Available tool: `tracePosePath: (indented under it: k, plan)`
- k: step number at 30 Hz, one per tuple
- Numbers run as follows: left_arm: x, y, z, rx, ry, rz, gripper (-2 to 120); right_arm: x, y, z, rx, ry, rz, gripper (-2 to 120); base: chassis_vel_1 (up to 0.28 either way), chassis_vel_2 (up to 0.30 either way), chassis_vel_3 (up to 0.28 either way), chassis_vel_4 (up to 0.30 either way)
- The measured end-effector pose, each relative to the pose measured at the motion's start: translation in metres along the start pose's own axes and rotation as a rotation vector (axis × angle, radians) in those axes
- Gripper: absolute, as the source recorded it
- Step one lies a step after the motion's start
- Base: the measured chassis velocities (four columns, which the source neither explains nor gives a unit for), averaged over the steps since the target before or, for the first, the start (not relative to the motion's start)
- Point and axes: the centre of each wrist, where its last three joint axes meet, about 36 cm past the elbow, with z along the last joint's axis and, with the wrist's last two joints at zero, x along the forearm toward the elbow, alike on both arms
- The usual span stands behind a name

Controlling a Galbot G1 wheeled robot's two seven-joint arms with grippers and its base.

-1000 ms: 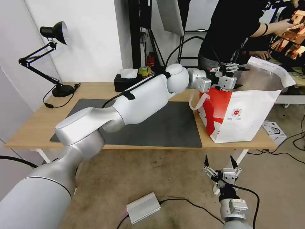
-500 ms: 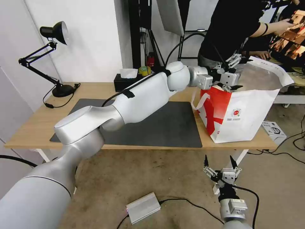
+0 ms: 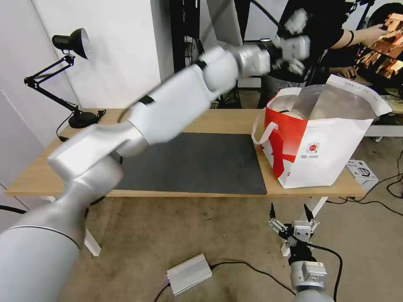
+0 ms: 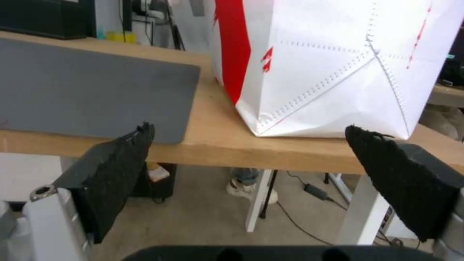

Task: Pick up the trash from the table and place it into the takeout bag.

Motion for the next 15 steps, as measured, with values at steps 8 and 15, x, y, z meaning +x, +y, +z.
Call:
tracePosePath:
  k: [8, 15]
  plan:
    - [0.128, 0.054, 0.037, 0.041, 0.215, -0.181, 100, -0.003, 0.000, -0.001, 0.003, -0.004, -0.002, 100, 0.000, 0.000, 0.000, 0.000]
    - [0.222, 0.058, 0.040, 0.057, 0.328, -0.240, 100, -0.004, -0.001, -0.002, 0.007, -0.006, -0.006, 100, 0.000, 0.000, 0.000, 0.000]
